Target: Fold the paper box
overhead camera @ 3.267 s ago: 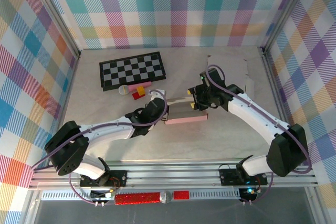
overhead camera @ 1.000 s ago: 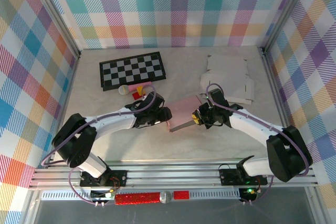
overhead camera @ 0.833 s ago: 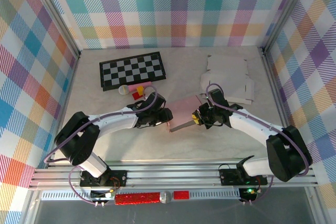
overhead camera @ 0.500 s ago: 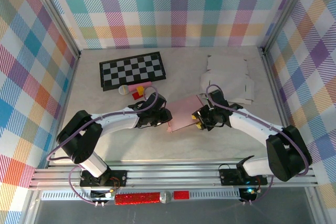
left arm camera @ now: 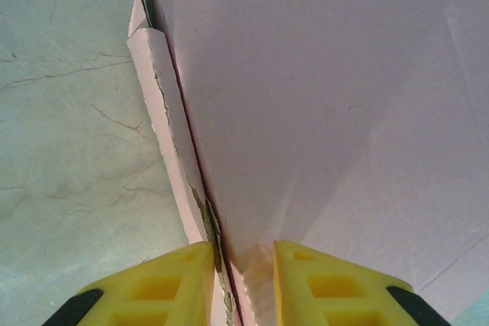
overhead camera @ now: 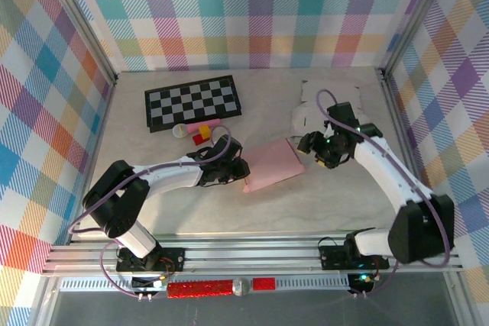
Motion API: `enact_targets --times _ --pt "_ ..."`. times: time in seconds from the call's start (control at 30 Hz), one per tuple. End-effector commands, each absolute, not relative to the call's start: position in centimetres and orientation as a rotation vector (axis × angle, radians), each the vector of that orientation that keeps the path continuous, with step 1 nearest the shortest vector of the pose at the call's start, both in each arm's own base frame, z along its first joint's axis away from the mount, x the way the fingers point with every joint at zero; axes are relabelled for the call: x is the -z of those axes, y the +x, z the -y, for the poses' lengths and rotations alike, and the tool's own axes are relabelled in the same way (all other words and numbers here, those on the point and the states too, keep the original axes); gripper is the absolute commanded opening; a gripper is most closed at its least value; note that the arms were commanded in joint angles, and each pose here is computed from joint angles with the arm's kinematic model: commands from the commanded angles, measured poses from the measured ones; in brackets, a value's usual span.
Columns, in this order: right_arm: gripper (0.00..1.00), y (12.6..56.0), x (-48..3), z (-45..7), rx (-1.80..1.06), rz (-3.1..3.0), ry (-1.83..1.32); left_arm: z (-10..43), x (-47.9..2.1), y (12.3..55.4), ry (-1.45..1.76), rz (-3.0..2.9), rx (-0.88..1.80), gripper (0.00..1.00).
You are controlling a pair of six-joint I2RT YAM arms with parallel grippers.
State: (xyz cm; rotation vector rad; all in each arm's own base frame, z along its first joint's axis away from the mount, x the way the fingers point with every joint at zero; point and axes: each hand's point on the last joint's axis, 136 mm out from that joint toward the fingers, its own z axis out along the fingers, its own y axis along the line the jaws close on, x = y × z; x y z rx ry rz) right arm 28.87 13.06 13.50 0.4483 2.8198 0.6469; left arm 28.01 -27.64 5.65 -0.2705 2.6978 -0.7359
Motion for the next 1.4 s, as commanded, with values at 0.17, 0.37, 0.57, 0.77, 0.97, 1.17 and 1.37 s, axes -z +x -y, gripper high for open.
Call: enact_targets --times 0.17,0.37,0.57,0.77,0.97,1.17,1.37 --pt "0.65 32.5 -9.0 -14.3 -0.584 -2.950 -0.029 26.1 -4.3 27.9 -0.238 -2.762 0.626 0.24" --pt "0.66 33.2 -6.4 -15.3 -0.633 -3.013 -0.108 26.1 -4.4 28.3 -0.225 -2.763 0.620 0.24" --pt "0.55 33.5 -5.3 -16.6 -0.750 -3.029 -0.118 26.2 -4.3 28.4 -0.213 -2.770 0.614 0.24" --pt "0.41 32.6 -4.7 -17.5 -0.792 -3.057 -0.108 26.5 -4.1 28.5 -0.201 -2.770 0.631 0.24" --pt "0.33 31.5 -4.2 -17.9 -0.699 -3.097 -0.121 26.9 -3.8 28.4 -0.192 -2.779 0.653 0.23" --pt "0.25 30.5 -3.0 -16.9 -0.566 -3.154 -0.101 26.3 -3.4 28.1 -0.188 -2.798 0.610 0.24" --pt "0.28 29.8 -2.2 -16.3 -0.491 -3.182 -0.101 25.5 -2.9 27.7 -0.185 -2.820 0.582 0.27"
